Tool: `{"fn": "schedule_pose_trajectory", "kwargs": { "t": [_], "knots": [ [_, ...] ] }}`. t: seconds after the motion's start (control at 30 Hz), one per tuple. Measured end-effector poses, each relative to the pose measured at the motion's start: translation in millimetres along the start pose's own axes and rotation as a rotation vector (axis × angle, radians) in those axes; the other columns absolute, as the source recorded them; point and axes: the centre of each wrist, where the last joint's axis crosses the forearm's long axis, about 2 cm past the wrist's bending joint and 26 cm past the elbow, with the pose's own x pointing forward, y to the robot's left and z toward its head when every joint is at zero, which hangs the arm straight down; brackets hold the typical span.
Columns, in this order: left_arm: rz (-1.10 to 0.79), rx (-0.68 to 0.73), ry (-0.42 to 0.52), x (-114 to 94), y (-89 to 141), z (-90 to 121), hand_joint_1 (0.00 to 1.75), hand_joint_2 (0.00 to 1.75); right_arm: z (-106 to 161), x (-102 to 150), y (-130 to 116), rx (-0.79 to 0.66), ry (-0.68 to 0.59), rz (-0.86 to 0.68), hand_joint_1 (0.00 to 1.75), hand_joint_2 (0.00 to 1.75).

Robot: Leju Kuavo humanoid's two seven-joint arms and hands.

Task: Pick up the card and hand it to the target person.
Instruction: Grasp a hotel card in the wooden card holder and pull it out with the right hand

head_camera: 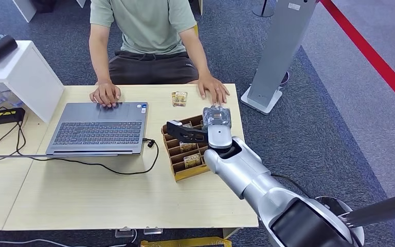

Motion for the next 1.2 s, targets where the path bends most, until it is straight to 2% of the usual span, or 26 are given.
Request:
{"fn": "schedule_pose_trajectory", "kwargs": {
  "t": [0.27, 0.37, 0.5, 1.2],
  "knots": [
    [-0.009, -0.002, -0.003, 1.9, 0.3, 0.2, 0.0, 0.0, -1.3, -1.3, 2.8, -0.006, 0.007, 0.017, 1.64, 1.75],
    [-0.008, -0.002, -0.003, 1.9, 0.3, 0.2, 0.0, 0.0, -1.4, -1.4, 3.2, -0.007, 0.007, 0.021, 1.71, 1.75],
    [-0.005, -0.005, -0.003, 1.8, 0.3, 0.2, 0.0, 0.0, -1.3, -0.8, 3.1, -0.006, 0.005, 0.017, 1.66, 1.75],
    [0.003, -0.012, -0.021, 1.9, 0.4, 0.2, 0.0, 0.0, -0.4, 5.8, -0.6, -0.024, -0.035, -0.034, 1.66, 1.75]
  ]
}}
